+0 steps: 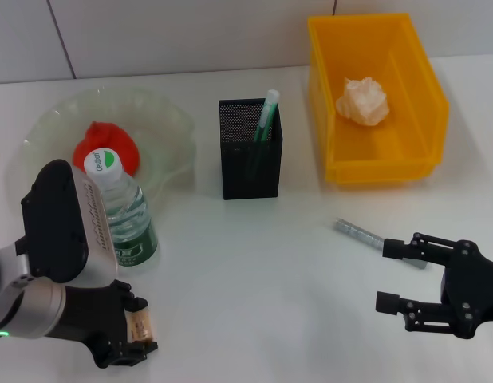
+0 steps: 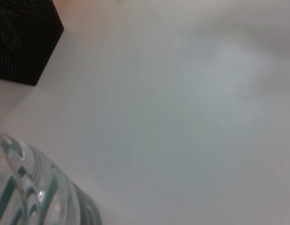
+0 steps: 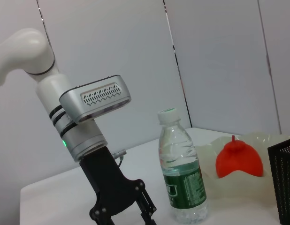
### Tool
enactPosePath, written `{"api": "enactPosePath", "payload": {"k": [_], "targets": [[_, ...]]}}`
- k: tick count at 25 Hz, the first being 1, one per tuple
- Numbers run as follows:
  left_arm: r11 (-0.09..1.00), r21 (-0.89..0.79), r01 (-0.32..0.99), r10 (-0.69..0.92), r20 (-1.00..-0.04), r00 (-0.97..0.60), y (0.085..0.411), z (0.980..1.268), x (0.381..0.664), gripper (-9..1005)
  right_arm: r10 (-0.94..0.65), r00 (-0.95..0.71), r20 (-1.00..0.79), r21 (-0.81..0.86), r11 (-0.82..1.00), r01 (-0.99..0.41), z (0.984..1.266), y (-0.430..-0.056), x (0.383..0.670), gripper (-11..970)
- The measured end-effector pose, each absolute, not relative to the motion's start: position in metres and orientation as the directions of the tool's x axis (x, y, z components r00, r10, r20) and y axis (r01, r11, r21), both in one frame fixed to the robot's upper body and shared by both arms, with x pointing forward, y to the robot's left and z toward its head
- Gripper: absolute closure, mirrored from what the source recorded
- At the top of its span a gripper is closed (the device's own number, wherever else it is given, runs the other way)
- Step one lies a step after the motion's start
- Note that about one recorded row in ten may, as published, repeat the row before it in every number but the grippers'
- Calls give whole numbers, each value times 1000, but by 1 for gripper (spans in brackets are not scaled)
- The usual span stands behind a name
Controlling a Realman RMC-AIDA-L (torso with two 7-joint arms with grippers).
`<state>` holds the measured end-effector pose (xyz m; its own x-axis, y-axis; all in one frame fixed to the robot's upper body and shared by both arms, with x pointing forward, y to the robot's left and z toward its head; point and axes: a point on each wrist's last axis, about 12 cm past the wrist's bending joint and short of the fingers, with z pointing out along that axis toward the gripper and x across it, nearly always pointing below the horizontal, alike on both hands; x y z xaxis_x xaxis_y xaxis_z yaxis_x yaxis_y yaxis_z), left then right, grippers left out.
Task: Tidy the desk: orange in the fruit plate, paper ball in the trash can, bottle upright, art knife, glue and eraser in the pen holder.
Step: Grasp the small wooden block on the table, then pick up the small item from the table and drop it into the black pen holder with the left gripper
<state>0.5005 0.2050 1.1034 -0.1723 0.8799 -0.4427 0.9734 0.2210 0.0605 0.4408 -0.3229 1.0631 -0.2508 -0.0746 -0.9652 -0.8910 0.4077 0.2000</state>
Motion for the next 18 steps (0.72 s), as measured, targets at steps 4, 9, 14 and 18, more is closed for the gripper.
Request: {"api": "enactPosePath", "payload": {"k": [4, 9, 14, 18], "targets": [[223, 57, 973, 880, -440, -176, 203, 1103, 503, 473, -74, -251, -965, 200, 407, -891, 1063, -323, 441, 168], [221, 57, 974, 881, -439, -175, 202, 1103, 504, 516, -73, -255, -964, 204, 407, -890, 1063, -323, 441, 168], [205, 61, 977, 880, -448, -157, 200, 1108, 503, 570, -74, -259, -963, 207, 413, -887, 1063, -326, 440, 168], [144, 83, 986, 851, -519, -80, 191, 1124, 495, 592, -69, -262, -963, 207, 440, -874, 1063, -332, 438, 169]]}}
